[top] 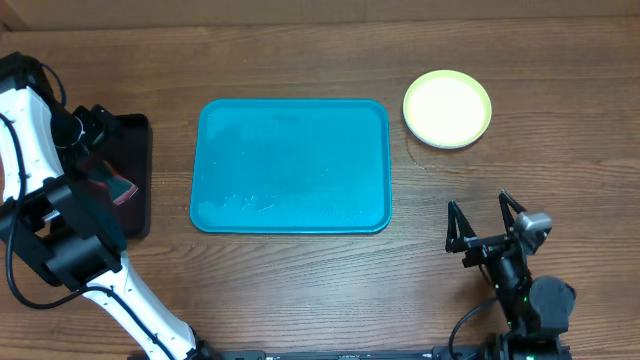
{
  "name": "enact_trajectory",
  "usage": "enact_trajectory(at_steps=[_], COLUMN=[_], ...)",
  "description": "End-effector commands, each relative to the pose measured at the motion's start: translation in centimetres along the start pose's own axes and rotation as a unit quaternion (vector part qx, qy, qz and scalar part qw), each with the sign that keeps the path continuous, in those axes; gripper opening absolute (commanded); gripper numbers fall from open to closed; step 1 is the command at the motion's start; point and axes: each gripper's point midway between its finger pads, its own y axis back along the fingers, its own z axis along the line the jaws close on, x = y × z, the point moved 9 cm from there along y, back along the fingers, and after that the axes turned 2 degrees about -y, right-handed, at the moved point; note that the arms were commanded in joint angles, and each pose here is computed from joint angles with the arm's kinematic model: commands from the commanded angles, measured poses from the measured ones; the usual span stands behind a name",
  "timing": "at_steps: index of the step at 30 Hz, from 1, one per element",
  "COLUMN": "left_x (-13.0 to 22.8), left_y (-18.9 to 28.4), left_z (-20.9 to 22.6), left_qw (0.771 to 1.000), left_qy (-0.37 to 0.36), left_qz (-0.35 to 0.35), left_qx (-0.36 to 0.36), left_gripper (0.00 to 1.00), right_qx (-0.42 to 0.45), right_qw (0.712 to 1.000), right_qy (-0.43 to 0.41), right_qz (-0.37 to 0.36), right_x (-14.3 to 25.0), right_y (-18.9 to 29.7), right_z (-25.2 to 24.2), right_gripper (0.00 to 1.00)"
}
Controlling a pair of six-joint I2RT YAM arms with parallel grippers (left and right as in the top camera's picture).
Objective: Clean dirty plates on tray and stack at the side
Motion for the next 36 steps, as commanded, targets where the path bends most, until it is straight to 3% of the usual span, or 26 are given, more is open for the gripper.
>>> enact_trajectory(at_steps=[1,9,36], left_x=[-0.2,-0.2,-0.2], left_y=[1.0,1.0,1.0], left_z=[-0.1,-0.1,-0.1], left_qw=[1.0,1.0,1.0], left_qy=[0.003,0.003,0.003], left_qz=[-0.015,-0.015,-0.015], left_qx=[0.006,0.006,0.006], left_gripper=[1.0,1.0,1.0], right_qx=[0.021,0.06,0.06], right_qw=[0.999,0.998,0.998], right_qy=[-0.005,-0.009,-0.009], right_qz=[-0.037,-0.023,-0.023], right_x=[-0.6,0.1,0.1], right_y=[0.5,0.7,0.7], right_z=[-0.2,-0.8,-0.8], right_gripper=[1.0,1.0,1.0])
